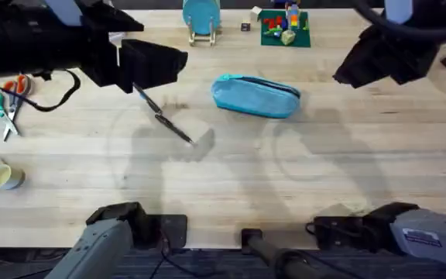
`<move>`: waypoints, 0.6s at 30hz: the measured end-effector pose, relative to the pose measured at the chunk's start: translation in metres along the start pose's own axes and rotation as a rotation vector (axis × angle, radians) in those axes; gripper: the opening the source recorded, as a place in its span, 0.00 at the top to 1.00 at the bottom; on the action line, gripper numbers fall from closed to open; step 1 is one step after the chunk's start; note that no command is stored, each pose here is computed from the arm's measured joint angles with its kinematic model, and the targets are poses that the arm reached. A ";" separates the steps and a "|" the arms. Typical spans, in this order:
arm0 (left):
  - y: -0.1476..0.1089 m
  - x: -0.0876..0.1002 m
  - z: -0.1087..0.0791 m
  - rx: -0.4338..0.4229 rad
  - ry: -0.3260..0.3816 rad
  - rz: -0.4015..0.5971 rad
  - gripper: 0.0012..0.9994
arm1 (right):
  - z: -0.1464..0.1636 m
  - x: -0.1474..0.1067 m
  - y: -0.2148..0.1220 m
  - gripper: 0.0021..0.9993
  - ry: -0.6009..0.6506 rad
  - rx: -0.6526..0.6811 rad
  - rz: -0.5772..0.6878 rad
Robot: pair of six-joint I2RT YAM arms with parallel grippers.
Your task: Unzip the bag, pick up the pens from the table one at a time and place them inside, then zip the bag closed.
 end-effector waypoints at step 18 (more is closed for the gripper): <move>0.000 0.000 0.000 0.000 0.000 0.000 0.01 | -0.031 -0.015 0.003 0.97 0.065 0.090 -0.160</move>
Point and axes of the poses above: each hand's point on the last joint's axis, 136 mm out from that joint toward the fingers, its own y axis out along the fingers, its own z axis along the line the jaws close on, x = y × z, the point moved 2 cm from there along -y, back along the fingers, and after that the axes turned 14 degrees about -y, right-handed, at the moved point
